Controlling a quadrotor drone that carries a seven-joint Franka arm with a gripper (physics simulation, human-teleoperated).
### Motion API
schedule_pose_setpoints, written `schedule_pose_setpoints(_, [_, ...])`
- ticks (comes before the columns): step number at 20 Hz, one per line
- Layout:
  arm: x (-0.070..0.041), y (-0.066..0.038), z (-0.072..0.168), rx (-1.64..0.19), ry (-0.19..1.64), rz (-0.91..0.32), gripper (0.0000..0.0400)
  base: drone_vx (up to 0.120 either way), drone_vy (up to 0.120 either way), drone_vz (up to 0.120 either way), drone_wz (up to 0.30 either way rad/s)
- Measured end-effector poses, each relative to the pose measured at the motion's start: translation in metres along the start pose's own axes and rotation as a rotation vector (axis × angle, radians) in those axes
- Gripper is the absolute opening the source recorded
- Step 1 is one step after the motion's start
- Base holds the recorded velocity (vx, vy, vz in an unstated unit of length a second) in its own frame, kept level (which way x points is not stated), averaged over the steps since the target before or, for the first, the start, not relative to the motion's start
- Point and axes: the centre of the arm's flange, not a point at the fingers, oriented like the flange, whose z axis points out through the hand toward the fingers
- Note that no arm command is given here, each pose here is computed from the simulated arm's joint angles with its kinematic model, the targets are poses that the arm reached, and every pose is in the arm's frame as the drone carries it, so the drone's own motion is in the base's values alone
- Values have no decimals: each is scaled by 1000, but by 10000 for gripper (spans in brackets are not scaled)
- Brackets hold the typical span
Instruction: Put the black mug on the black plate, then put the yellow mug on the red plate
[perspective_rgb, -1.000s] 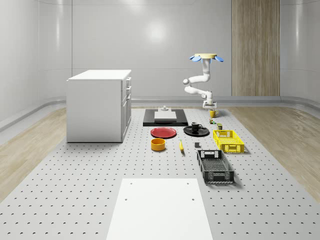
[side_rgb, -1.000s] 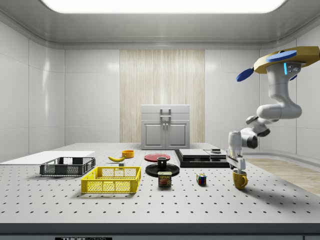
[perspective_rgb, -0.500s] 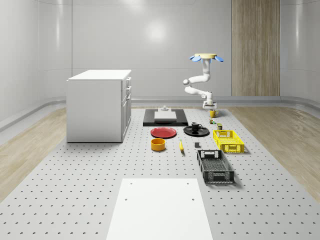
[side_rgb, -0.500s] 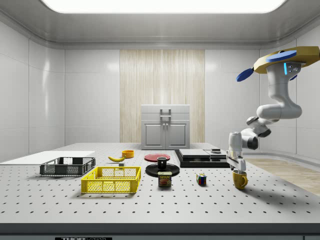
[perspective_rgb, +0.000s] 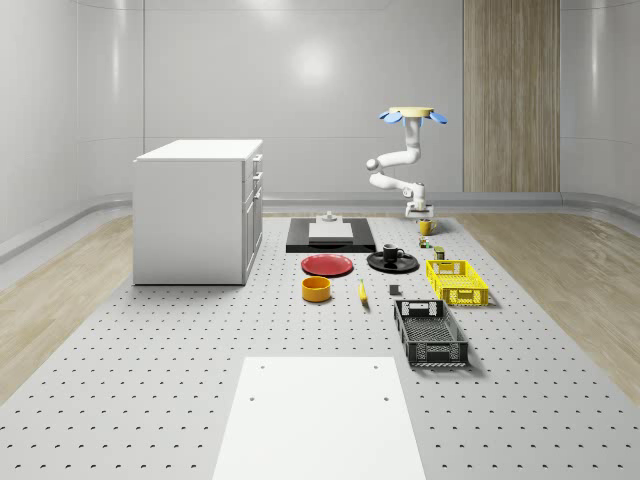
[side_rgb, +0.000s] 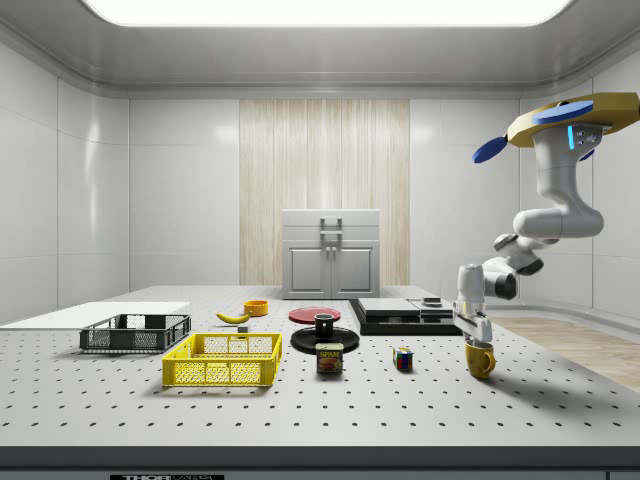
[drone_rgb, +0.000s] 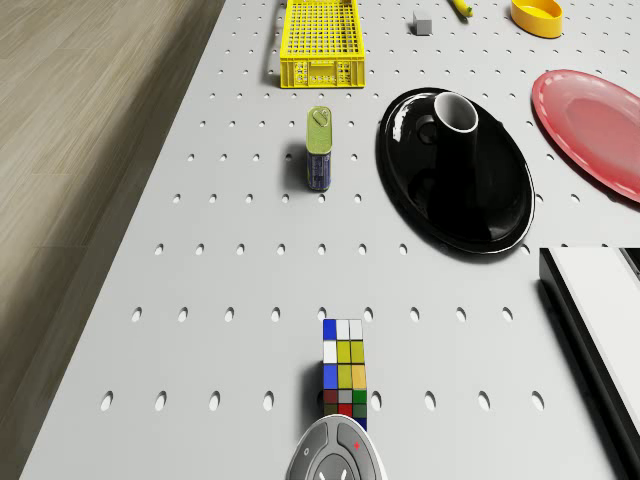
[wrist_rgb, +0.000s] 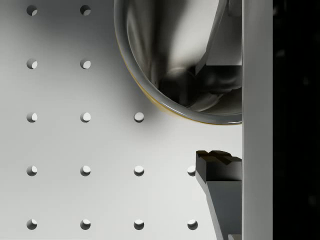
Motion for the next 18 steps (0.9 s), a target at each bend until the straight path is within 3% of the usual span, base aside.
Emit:
schedule_pose_setpoints(11, [0,0,-7,0,0,0,113,0,0,0,0])
schedule_pose_setpoints(18, [0,0,-28,0,0,0,110,0,0,120,0])
